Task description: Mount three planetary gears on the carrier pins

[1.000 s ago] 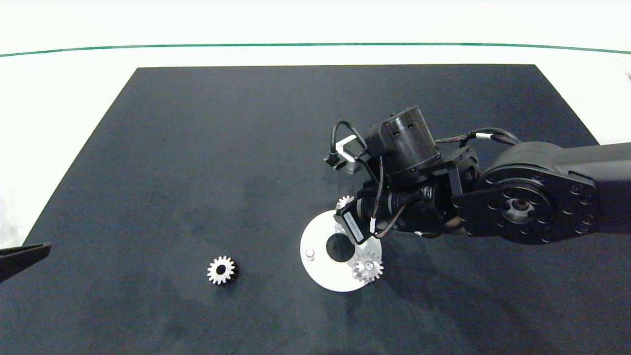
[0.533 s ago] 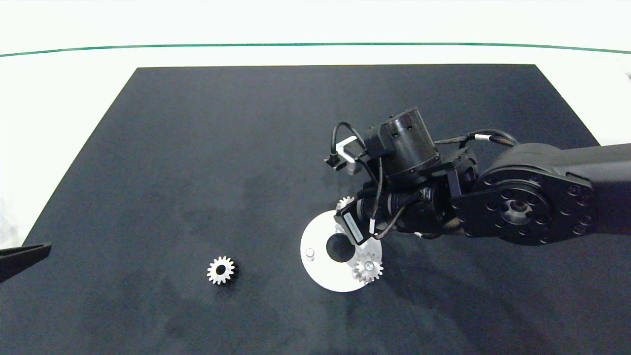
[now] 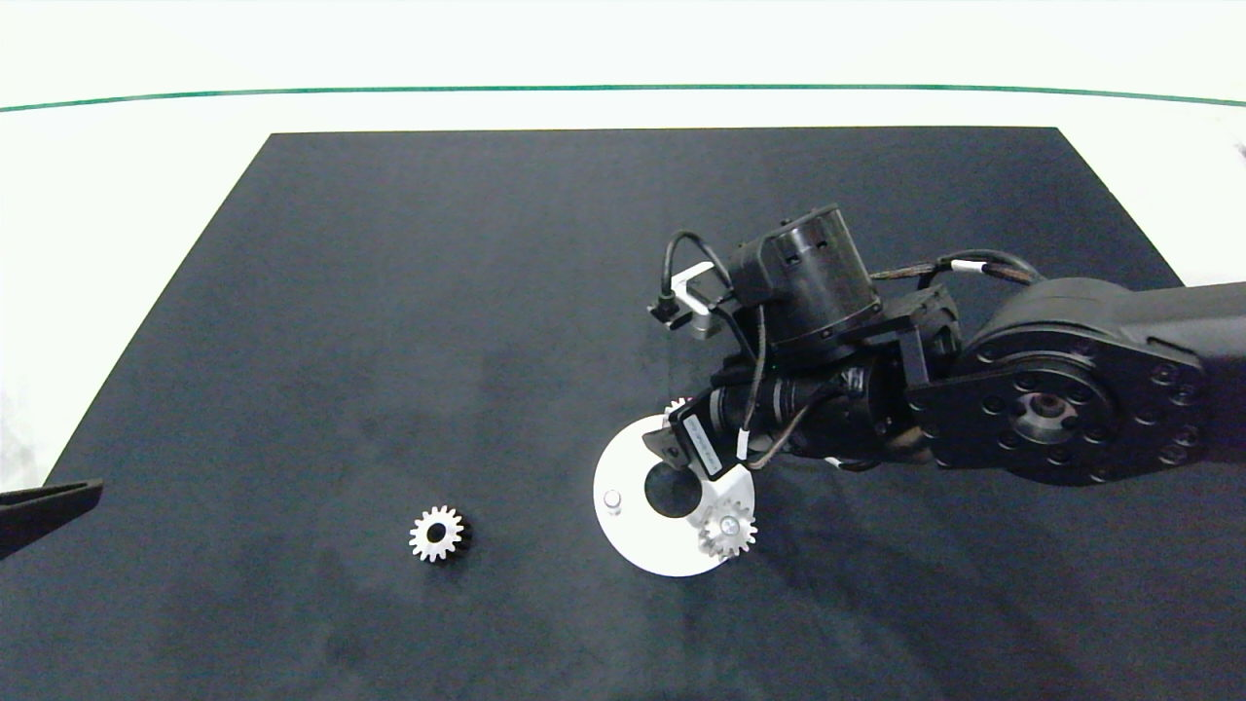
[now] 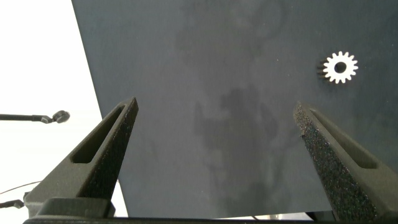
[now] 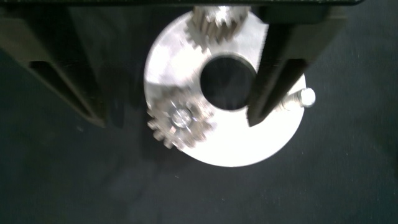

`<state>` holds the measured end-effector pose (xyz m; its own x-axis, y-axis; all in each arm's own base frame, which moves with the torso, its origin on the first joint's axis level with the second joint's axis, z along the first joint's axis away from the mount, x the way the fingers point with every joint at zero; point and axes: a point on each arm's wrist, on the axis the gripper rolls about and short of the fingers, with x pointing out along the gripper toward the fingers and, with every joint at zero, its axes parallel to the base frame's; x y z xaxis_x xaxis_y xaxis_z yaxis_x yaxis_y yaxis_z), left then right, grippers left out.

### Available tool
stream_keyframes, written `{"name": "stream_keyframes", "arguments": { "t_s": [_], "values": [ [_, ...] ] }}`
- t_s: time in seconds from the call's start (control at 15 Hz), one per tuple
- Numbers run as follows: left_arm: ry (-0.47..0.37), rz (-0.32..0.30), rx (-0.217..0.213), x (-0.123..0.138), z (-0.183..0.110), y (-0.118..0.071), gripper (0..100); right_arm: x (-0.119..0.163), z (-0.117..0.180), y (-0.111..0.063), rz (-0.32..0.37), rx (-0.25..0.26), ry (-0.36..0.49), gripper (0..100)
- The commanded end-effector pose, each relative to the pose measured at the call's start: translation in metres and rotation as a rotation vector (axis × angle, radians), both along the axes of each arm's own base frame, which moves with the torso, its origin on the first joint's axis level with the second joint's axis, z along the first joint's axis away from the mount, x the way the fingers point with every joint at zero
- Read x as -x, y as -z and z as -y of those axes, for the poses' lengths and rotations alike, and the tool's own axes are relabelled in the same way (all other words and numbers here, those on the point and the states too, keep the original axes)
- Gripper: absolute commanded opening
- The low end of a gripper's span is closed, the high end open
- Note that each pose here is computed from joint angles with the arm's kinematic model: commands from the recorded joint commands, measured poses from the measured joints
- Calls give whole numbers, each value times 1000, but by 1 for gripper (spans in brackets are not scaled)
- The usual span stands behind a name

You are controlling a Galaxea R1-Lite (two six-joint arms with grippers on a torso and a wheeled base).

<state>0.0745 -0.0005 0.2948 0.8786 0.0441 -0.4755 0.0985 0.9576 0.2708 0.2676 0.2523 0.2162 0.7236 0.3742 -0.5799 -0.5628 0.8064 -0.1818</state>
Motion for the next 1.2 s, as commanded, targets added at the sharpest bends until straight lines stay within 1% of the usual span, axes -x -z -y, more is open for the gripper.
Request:
{"name": "stream_keyframes", "arguments": {
  "t_s": [0.07,0.13,0.2,0.27,0.33,0.4,0.47,0.53,0.6,0.67,0.73,0.8,0.93,1.0,1.07,1.13,1.2],
  "values": [
    [7,-5,1,0,1,0,100,41,42,-38,93,-27,66,100],
    [25,-9,6,-1,2,1,100,58,60,-49,123,-41,92,100],
    [36,-10,14,-2,3,1,100,74,79,-51,137,-38,120,100],
    [36,-12,25,-3,4,0,100,89,97,-49,159,-11,167,100],
    [30,-33,63,-8,5,3,100,110,120,-44,191,23,230,100],
    [87,-43,78,-11,11,3,100,125,136,-41,212,35,249,100],
    [178,-56,84,-14,21,4,100,139,153,-44,239,9,267,100],
    [200,-77,98,-18,26,6,100,149,164,-45,257,-12,281,100],
    [253,-103,94,-26,34,8,100,151,170,-51,291,-8,292,100],
    [293,-114,103,-38,45,10,100,152,175,-60,324,-7,306,100],
    [300,-118,111,-48,52,13,100,157,180,-64,346,-13,306,100],
    [333,-154,96,-56,62,19,100,160,182,-66,354,-25,303,100],
    [386,-218,79,-67,81,33,100,158,183,-65,349,-25,316,100],
    [472,-176,71,-70,100,46,100,158,185,-64,345,-22,318,100],
    [480,-140,31,-73,113,60,100,159,185,-62,341,-23,311,100],
    [458,-132,-11,-77,125,77,100,159,185,-63,339,-27,301,100],
    [465,-158,-25,-79,131,93,100,159,185,-63,340,-31,292,100]
  ]
}}
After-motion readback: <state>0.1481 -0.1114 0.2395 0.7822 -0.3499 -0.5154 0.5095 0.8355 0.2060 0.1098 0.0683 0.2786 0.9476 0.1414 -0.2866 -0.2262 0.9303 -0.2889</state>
